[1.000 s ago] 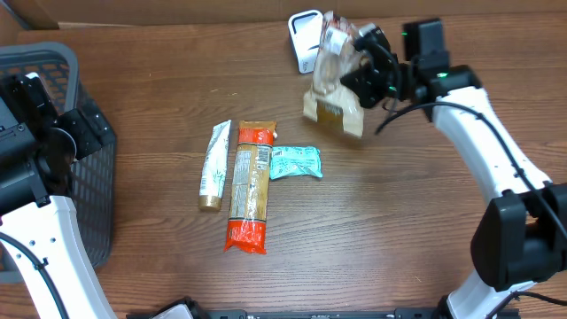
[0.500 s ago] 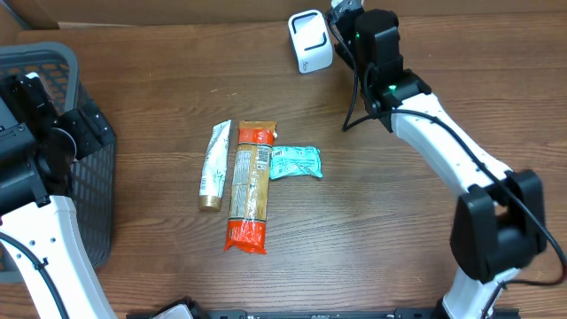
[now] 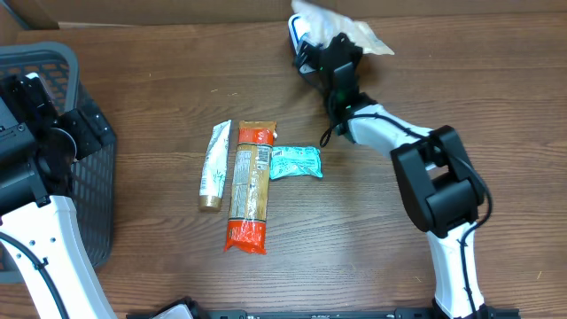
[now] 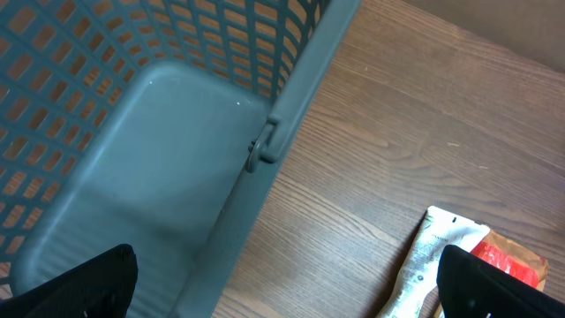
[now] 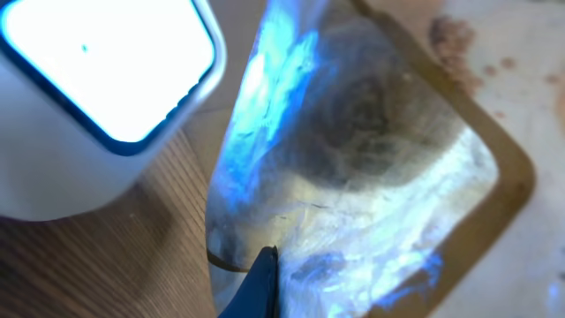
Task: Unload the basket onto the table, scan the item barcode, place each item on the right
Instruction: 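Hold the bread bag label over the scanner window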
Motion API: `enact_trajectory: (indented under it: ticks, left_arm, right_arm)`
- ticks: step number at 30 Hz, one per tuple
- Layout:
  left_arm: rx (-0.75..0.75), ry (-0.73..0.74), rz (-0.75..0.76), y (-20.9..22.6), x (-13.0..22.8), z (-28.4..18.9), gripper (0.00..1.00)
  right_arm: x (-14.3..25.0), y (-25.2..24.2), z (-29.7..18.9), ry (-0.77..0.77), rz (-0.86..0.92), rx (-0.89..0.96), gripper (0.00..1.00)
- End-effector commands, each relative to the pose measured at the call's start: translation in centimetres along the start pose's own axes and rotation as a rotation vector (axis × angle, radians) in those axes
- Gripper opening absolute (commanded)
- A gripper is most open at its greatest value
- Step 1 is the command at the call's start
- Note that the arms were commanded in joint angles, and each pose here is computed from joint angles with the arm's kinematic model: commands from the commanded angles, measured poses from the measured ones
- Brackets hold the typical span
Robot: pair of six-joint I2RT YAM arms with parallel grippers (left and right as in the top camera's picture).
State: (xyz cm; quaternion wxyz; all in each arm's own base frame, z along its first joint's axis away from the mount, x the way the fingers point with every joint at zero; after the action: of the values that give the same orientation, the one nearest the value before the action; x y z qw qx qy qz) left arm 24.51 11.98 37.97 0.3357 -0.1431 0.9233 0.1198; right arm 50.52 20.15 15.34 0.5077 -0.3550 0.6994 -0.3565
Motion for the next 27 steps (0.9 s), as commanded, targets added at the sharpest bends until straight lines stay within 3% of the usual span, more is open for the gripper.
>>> enact_trajectory:
  ticks: [1,17,27]
  left_arm:
    - [0.007,0.003,0.025,0.0,0.0,0.2,1.00]
    - [0.007,0.003,0.025,0.0,0.0,0.2,1.00]
    - [0.007,0.003,0.025,0.0,0.0,0.2,0.99]
  right_arm:
    - [-0.1,0.2,0.4,0.023,-0.133,0.061,0.04]
    - [-0.2,-0.2,0.2,0.038,-0.119,0.073,0.03]
    - [-3.1,-10.3,-5.3,0.034,0.286,0.111,0.03]
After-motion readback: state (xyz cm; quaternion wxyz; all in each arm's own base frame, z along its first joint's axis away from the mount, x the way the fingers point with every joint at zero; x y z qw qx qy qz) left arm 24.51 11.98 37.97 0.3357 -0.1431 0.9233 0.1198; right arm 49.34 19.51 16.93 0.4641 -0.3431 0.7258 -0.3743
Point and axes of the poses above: each gripper's point midway between its finger pads, its own z axis out along the fingers, its own y axis along the line the jaws close on, x = y × z, the point moved 10 cm from there along -z, back along the fingers, and after that the axes turned 14 degrees about z, right-handed, at the moved point
